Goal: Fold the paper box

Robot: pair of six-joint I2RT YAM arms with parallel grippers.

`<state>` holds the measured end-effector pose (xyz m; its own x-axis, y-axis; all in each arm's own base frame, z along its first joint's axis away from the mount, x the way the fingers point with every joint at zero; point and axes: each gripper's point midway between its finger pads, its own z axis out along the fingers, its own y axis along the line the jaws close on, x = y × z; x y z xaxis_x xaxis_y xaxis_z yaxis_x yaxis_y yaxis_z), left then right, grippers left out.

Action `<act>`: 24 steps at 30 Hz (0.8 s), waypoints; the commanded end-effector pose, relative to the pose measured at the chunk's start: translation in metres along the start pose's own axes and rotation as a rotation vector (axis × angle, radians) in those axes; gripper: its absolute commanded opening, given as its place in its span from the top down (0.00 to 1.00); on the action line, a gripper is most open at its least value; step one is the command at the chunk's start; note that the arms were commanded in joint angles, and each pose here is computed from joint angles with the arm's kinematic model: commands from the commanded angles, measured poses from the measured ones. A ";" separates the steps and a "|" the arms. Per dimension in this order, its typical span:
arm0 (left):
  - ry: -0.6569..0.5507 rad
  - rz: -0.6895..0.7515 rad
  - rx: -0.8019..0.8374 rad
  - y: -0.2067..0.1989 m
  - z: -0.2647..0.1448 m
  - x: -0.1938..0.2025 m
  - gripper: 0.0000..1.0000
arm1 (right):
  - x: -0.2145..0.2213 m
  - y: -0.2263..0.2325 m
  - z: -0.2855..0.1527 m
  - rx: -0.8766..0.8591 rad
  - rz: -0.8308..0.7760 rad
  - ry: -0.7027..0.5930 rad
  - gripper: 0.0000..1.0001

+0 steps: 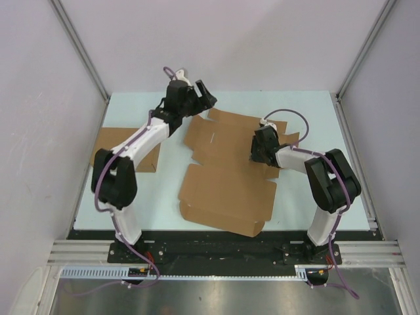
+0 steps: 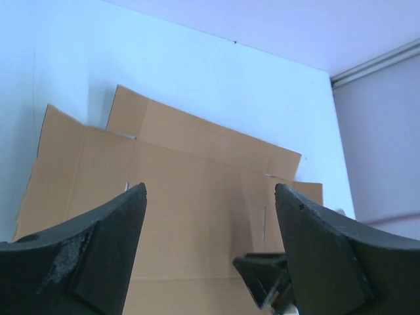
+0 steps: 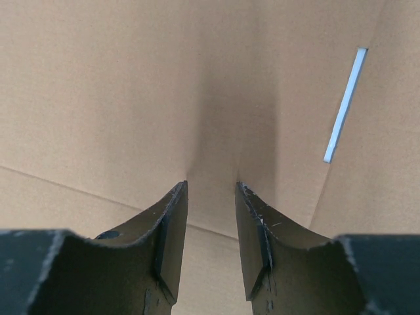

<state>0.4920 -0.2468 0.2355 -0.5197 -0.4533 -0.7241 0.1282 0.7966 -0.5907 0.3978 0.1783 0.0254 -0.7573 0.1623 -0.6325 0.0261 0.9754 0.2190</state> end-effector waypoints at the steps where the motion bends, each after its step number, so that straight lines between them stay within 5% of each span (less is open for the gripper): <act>1: 0.062 0.054 -0.010 0.007 0.034 -0.001 0.15 | 0.041 -0.006 -0.008 0.004 0.011 0.091 0.60; 20: 0.131 0.075 -0.126 0.061 0.131 0.025 0.18 | 0.070 -0.001 -0.022 -0.033 0.015 0.144 0.60; 23: 0.141 0.046 -0.137 0.069 0.140 0.031 0.24 | 0.072 -0.003 -0.021 -0.025 0.007 0.149 0.61; 24: 0.142 0.033 -0.143 0.072 0.140 0.033 0.35 | 0.072 -0.004 -0.021 -0.019 0.007 0.148 0.62</act>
<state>0.5911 -0.2632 0.1082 -0.6535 -0.3283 -0.6821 0.0451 0.8826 -0.4680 0.3649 0.1869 0.0250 -0.7570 0.1809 -0.6279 0.0085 0.9636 0.2673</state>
